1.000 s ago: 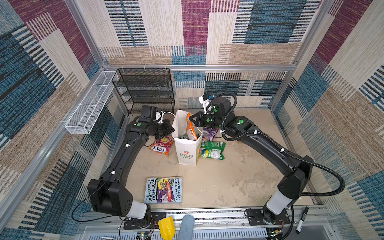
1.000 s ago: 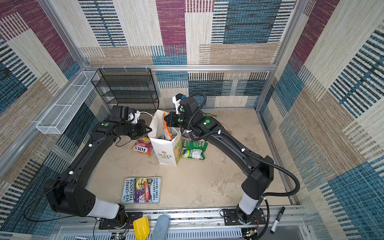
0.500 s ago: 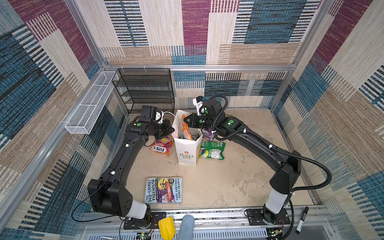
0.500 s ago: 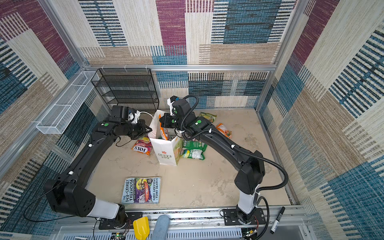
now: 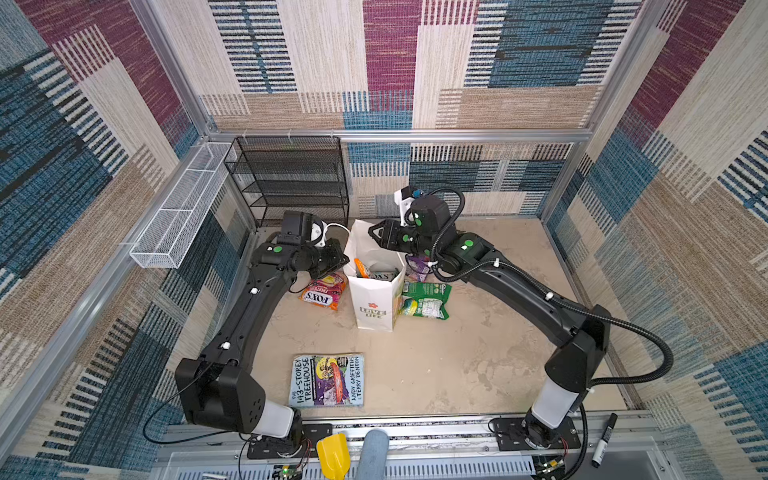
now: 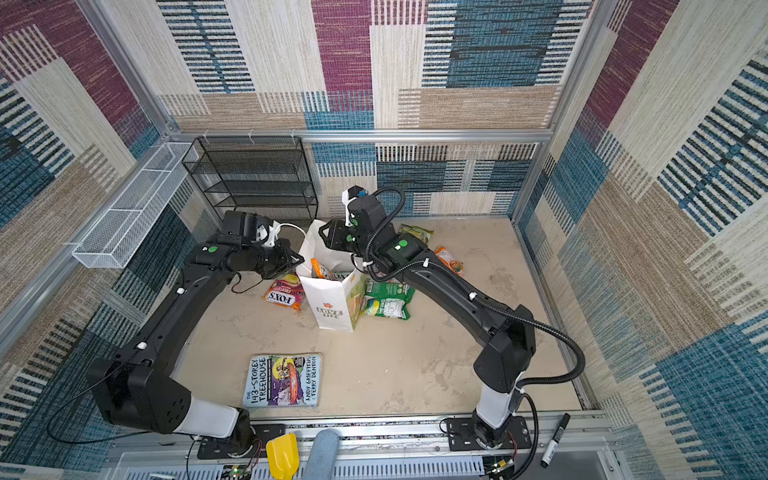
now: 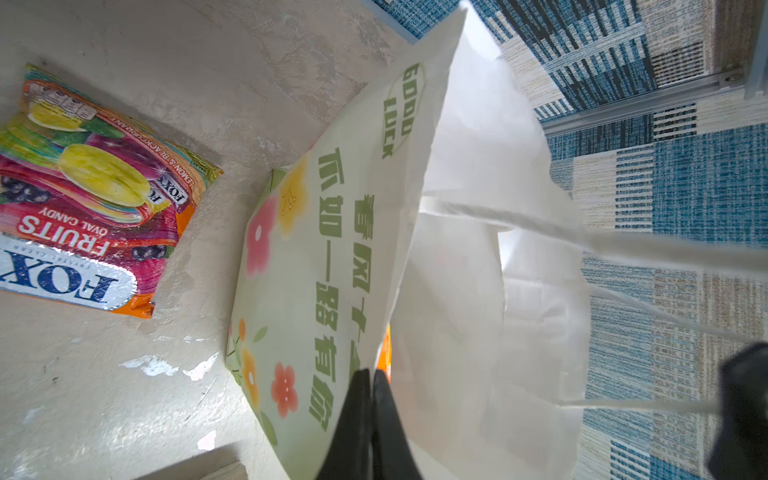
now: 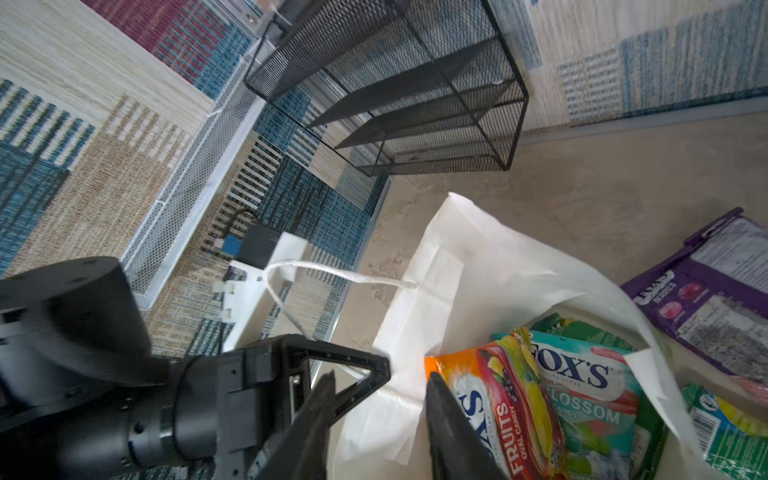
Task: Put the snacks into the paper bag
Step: 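Lower the orange packet into the bag and open the right gripper, then move the right gripper to the crumpled orange packet farther away and grasp it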
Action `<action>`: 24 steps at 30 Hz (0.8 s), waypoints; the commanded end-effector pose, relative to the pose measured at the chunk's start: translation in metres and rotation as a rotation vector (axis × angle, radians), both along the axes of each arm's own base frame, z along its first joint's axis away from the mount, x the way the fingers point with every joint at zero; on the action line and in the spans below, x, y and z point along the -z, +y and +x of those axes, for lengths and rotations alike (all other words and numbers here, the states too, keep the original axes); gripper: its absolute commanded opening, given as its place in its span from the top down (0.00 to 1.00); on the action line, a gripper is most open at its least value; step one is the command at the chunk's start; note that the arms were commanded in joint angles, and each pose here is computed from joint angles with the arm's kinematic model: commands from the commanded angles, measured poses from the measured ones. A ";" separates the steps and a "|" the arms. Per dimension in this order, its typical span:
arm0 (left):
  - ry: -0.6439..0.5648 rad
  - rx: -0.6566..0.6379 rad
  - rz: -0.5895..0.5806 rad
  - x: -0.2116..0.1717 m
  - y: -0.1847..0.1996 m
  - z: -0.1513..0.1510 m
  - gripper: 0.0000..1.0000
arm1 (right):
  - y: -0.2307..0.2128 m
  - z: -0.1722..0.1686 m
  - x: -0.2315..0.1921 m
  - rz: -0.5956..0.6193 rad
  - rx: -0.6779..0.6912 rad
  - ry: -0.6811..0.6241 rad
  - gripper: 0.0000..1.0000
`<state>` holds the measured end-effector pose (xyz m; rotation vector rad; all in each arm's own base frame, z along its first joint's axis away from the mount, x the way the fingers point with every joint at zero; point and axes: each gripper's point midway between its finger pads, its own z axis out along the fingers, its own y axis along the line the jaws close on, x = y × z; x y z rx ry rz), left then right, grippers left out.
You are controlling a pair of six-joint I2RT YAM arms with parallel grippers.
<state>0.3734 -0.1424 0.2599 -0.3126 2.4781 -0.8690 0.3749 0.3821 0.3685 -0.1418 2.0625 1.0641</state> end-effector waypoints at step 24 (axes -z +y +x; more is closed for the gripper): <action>0.003 0.007 -0.023 -0.002 -0.003 0.000 1.00 | -0.270 0.031 0.099 -0.061 0.515 0.096 0.00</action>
